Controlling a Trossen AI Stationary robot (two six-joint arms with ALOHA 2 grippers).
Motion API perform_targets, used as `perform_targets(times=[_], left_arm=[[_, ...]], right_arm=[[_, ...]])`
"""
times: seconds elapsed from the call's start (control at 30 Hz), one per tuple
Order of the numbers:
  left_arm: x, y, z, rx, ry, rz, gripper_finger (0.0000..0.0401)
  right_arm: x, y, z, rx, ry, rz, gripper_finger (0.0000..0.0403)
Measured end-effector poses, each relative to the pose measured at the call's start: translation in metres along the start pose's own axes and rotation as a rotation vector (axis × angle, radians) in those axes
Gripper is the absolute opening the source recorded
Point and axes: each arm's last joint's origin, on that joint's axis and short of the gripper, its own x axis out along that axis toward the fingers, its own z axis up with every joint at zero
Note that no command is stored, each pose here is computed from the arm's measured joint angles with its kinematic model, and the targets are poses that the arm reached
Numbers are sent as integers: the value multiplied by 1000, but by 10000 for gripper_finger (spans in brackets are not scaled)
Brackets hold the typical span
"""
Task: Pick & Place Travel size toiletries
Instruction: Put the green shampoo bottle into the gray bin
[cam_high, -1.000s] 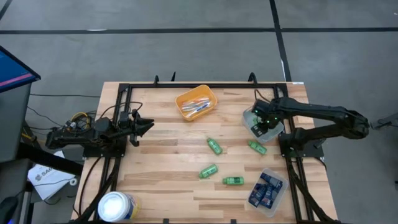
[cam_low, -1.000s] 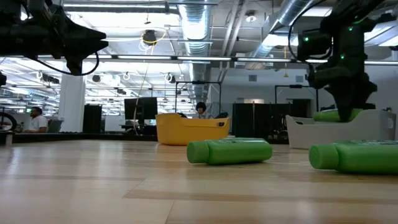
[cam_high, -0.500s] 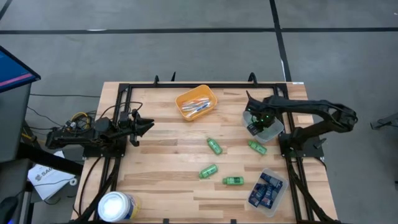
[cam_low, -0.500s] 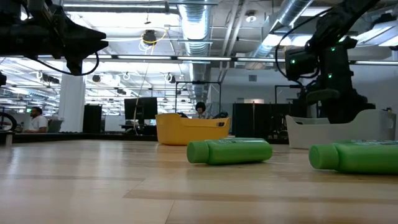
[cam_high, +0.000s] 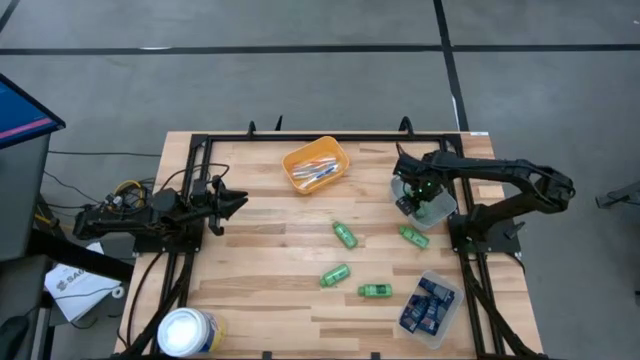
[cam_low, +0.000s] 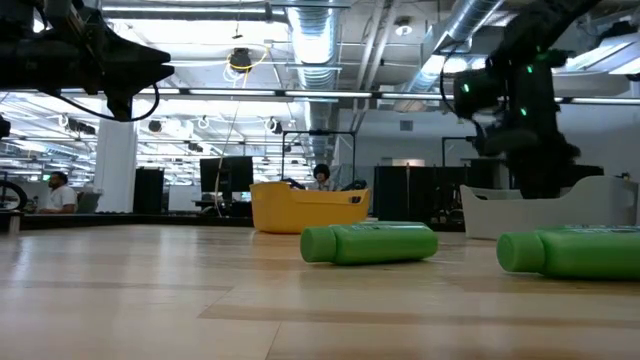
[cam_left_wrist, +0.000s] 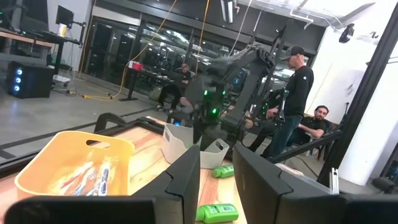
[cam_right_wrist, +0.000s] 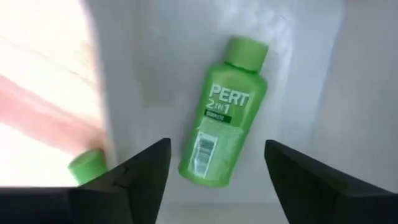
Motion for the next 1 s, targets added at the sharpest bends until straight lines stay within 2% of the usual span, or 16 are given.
perform_targets(times=[0.2, 0.3, 0.4, 0.77, 0.9, 1.0], left_arm=[[0, 0, 0, 0, 0, 0, 92], [0, 0, 0, 0, 0, 1, 92], [0, 0, 0, 0, 0, 1, 92], [0, 1, 0, 2, -5, 15, 92], [0, 2, 1, 4, -8, 26, 92], [0, 3, 1, 5, -10, 32, 92]], right_arm=[[-62, 20, 14, -18, -186, 99, 260], [-87, 42, 19, -41, -262, 140, 260], [-98, 71, 23, -90, -297, 135, 260], [-84, 193, 31, -275, -259, 137, 260], [-67, 224, 32, -322, -233, 118, 260], [-49, 236, 34, -335, -195, 87, 260]])
